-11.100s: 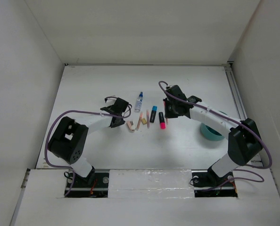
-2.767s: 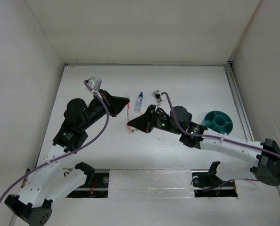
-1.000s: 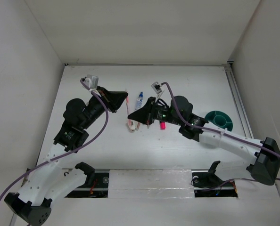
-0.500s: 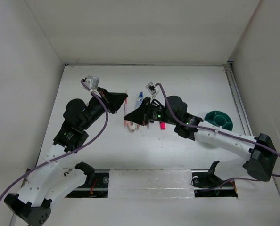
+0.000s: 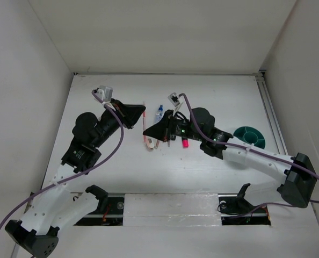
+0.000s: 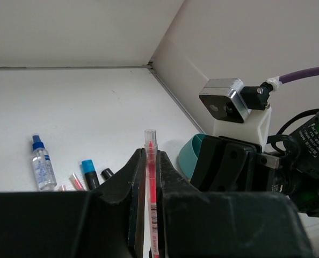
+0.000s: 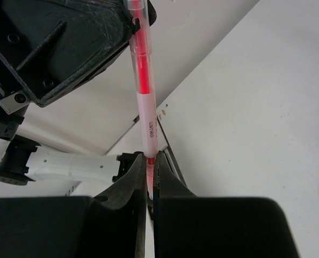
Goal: Sort the stationery into containers
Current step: Close the pen cap on the pen.
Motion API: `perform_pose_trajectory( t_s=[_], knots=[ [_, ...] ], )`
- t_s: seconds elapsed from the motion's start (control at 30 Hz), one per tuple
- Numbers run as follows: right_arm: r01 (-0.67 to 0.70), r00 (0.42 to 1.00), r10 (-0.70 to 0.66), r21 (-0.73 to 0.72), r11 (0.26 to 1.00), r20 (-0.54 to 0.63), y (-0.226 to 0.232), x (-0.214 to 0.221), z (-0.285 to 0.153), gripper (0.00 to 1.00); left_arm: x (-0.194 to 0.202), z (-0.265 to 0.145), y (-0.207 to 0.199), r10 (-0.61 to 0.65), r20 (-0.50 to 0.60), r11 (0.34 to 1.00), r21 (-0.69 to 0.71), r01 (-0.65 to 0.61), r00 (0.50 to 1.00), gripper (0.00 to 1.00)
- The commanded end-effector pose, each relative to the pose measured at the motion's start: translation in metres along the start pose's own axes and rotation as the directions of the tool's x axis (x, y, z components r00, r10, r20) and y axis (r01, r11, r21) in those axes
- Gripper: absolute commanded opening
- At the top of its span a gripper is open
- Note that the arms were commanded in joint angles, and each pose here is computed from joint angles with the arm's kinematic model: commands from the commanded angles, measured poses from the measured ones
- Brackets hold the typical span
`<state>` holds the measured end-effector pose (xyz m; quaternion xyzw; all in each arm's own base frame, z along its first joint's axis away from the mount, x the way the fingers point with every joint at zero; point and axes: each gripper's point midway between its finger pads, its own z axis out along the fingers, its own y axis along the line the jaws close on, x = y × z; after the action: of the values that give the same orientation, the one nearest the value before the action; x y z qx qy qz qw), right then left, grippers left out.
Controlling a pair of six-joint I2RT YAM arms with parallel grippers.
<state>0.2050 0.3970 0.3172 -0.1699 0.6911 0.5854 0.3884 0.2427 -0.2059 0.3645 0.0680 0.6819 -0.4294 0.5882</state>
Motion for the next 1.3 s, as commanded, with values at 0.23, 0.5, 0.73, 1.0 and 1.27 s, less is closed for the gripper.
perform_pose_trajectory(
  t_s=[0.23,0.5,0.73,1.0,1.27],
  knots=[
    [0.156,0.893,-0.090,-0.116,0.981,0.441,0.063,-0.130,-0.035,0.00,0.077,-0.016,0.009,-0.066,-0.299,0.998,-0.015,0.065,0.952,0.00],
    [0.159,0.930,-0.097,-0.151,0.976,0.356,0.069,-0.083,-0.020,0.00,0.033,-0.018,-0.010,-0.065,-0.183,0.998,-0.003,0.066,0.981,0.12],
    [0.110,0.957,-0.065,-0.147,0.983,0.284,0.052,-0.049,-0.002,0.00,-0.027,-0.025,-0.040,-0.046,-0.022,0.997,0.054,0.047,0.999,1.00],
    [0.094,0.947,-0.100,0.034,0.995,0.306,-0.003,-0.056,0.004,0.00,-0.087,-0.054,-0.037,-0.064,0.203,0.995,-0.067,0.079,0.977,1.00],
    [0.025,0.834,-0.288,0.489,0.872,0.470,-0.110,-0.121,-0.089,0.00,-0.034,-0.078,0.062,-0.005,0.090,0.854,-0.518,0.051,0.996,1.00]
  ],
)
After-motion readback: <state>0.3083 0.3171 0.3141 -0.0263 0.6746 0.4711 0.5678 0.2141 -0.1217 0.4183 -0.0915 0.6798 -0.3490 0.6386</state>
